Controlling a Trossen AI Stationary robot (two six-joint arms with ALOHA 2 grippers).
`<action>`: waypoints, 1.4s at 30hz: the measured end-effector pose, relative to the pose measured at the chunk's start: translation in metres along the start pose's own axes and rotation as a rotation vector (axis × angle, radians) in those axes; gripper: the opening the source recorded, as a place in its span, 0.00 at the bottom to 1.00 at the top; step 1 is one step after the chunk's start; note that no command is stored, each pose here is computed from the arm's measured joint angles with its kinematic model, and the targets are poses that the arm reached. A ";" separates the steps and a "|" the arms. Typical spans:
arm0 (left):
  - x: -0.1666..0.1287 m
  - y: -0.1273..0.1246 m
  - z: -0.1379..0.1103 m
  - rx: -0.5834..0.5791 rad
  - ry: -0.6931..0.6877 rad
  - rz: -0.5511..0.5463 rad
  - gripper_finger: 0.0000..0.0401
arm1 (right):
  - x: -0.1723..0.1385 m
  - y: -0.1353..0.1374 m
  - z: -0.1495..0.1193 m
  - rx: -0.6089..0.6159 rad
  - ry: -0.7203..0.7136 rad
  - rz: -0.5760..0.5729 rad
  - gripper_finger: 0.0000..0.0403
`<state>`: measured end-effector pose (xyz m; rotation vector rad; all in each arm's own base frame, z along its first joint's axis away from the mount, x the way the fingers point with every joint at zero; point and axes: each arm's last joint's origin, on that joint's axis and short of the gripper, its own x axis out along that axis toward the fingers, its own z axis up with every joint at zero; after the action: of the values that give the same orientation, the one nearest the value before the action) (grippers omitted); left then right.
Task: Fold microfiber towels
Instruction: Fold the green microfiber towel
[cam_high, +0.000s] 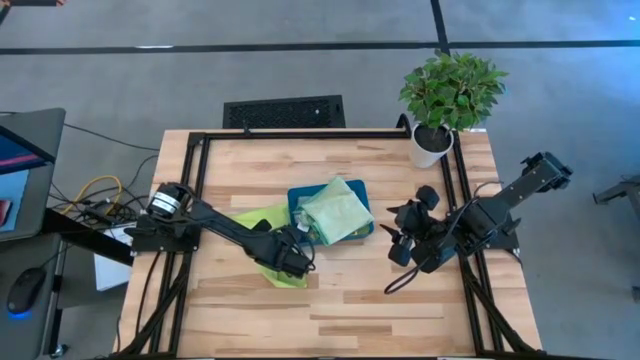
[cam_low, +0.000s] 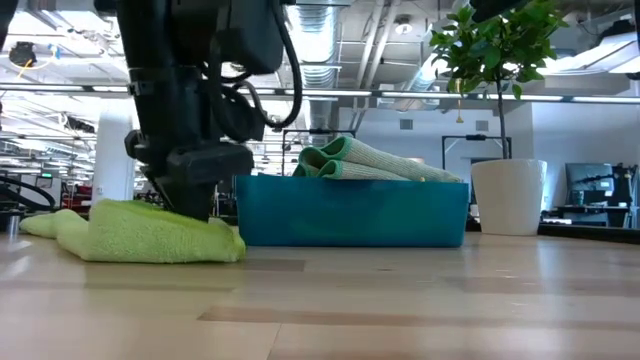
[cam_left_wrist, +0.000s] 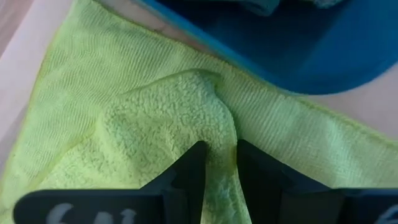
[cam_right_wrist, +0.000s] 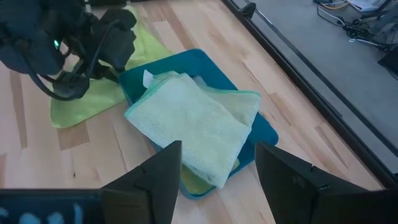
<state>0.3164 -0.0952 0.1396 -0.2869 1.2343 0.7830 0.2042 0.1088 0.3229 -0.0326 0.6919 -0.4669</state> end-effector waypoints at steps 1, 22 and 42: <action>0.001 0.000 0.000 0.001 0.004 0.006 0.21 | 0.000 0.000 0.000 0.001 -0.001 0.000 0.56; -0.038 -0.008 0.008 0.013 -0.051 0.062 0.01 | 0.000 0.000 0.000 0.000 0.000 -0.001 0.56; -0.124 -0.024 -0.067 -0.377 0.177 0.117 0.00 | 0.000 0.003 0.001 -0.166 0.015 0.055 0.56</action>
<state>0.2688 -0.1985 0.2257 -0.6057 1.2722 1.1118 0.2058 0.1110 0.3231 -0.1658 0.7435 -0.3568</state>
